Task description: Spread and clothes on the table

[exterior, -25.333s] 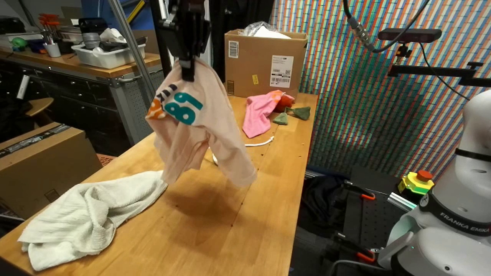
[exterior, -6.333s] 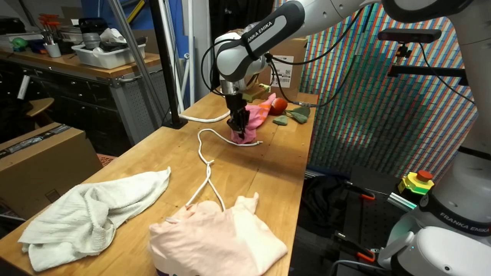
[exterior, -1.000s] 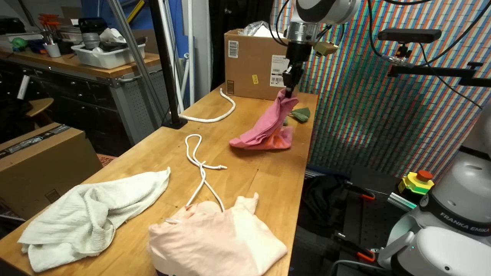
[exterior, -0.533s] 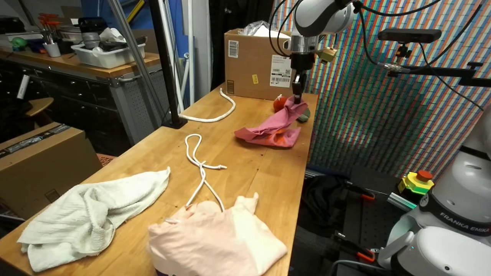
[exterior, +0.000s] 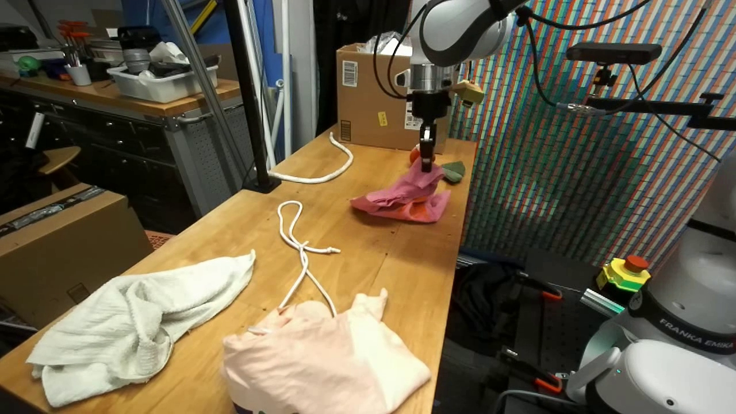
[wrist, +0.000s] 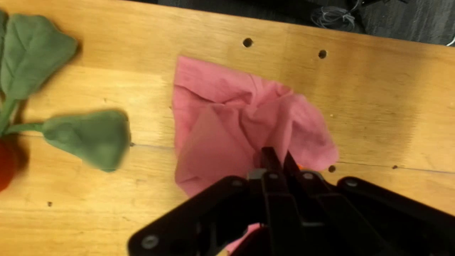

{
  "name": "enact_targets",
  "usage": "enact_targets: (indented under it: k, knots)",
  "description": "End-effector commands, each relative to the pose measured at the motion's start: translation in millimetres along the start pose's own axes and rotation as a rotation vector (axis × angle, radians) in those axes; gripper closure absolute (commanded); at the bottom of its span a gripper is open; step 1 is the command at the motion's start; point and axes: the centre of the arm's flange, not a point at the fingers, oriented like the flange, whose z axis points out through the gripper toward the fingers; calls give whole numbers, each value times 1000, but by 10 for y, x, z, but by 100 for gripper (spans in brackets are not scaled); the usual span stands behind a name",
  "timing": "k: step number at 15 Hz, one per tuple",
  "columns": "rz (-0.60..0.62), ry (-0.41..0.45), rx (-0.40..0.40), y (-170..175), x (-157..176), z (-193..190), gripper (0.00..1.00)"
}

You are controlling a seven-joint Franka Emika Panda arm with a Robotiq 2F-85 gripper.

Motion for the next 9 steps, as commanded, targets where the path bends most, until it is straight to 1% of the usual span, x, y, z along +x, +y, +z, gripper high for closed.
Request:
enact_targets:
  k: [1,4,6,8,9]
  knots:
    - [-56,14,69,-272,177,-29,97]
    - [-65,36,117,-452,313,-20,97]
    - [-60,28,128,-452,371,20,97]
    - [-40,34,115,-402,426,107,97]
    - [-31,22,114,-349,456,162,97]
